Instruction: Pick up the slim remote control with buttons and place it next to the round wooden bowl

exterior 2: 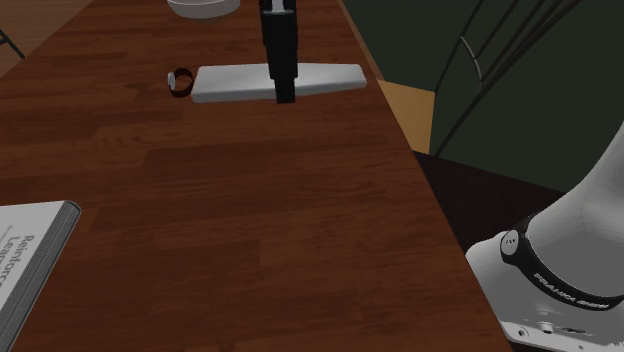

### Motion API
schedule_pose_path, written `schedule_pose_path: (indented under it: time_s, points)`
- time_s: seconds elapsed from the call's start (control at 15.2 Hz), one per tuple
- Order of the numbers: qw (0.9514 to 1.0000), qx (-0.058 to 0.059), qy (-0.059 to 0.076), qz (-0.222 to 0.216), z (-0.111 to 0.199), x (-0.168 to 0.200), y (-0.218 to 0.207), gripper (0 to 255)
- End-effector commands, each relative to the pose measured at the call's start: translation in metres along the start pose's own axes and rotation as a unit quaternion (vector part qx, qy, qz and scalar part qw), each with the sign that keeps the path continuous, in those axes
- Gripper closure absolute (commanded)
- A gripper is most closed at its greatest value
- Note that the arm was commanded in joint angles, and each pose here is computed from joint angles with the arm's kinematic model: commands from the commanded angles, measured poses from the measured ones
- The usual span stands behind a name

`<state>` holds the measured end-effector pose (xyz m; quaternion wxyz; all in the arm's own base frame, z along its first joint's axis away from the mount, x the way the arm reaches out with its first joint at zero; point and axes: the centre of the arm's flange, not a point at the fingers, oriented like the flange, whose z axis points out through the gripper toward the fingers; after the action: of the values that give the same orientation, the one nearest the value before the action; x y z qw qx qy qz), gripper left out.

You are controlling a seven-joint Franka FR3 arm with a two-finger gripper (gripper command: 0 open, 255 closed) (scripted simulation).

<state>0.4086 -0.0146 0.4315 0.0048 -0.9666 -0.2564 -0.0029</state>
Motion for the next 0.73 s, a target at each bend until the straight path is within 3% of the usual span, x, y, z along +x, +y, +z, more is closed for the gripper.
schedule_pose_path:
  time_s: [0.0, 0.2, 0.66]
  points:
    - [1.0, 0.0, 0.0, 0.0, -0.012, 0.0, 0.0, 255]
    - [1.0, 0.0, 0.0, 0.0, -0.027, 0.0, -0.001, 255]
    - [1.0, 0.0, 0.0, 0.0, -0.028, 0.012, 0.091, 255]
